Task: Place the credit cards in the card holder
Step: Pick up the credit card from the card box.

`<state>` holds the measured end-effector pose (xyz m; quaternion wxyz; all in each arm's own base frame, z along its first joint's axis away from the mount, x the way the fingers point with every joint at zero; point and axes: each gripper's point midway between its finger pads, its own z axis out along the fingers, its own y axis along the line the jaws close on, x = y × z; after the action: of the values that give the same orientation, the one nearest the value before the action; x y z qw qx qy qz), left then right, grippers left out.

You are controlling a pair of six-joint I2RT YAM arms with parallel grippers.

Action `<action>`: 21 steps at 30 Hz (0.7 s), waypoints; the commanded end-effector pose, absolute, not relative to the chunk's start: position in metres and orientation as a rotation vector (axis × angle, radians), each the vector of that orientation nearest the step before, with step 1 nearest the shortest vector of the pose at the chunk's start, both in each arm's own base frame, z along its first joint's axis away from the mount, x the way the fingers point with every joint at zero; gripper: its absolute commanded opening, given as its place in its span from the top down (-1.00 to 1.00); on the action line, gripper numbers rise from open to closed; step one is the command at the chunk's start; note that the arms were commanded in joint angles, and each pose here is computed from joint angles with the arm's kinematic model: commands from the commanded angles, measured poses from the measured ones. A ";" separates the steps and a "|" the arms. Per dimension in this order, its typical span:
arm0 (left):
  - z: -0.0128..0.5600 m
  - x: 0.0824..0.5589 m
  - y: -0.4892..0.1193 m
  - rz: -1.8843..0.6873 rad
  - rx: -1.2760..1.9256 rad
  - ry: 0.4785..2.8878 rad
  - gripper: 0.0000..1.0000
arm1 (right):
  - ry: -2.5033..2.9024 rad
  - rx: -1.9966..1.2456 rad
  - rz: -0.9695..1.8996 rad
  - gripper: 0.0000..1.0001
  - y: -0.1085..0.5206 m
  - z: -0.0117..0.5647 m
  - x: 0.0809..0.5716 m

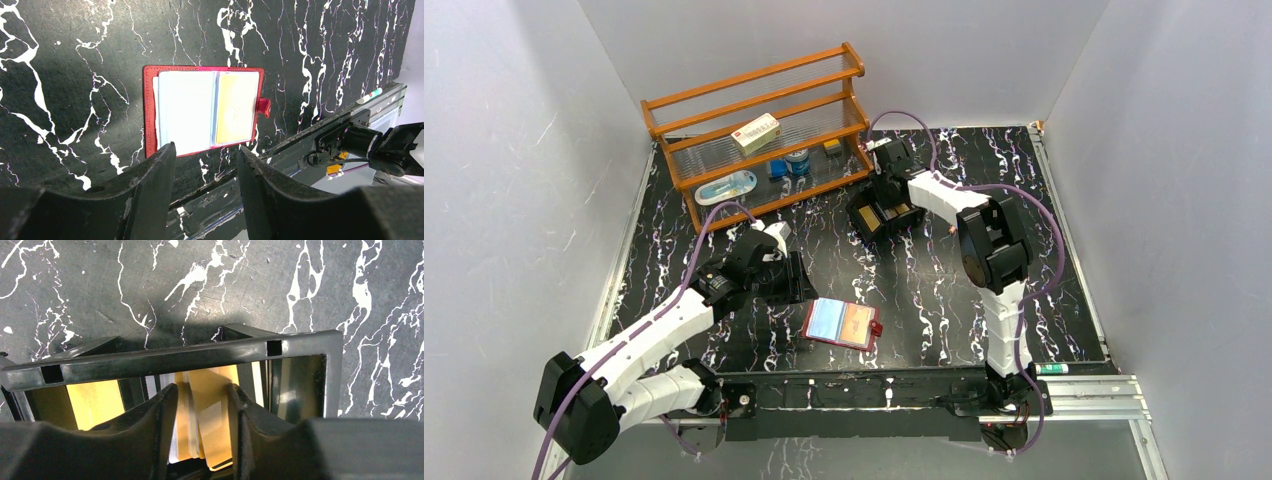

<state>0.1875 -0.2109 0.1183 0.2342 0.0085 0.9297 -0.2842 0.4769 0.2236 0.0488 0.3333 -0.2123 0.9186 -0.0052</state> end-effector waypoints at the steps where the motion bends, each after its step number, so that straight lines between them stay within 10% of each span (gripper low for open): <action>1: 0.123 0.187 -0.211 -0.798 0.022 2.540 0.05 | 2.354 -0.555 0.047 0.13 0.232 0.076 0.478; 21: 0.118 0.182 -0.210 -0.815 0.003 2.546 0.04 | 2.320 -0.528 0.096 1.00 0.235 0.109 0.474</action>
<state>0.1847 -0.2110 0.1152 0.2290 0.0011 0.9298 -0.2883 0.4725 0.2329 0.0776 0.3484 -0.2168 0.9114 0.0300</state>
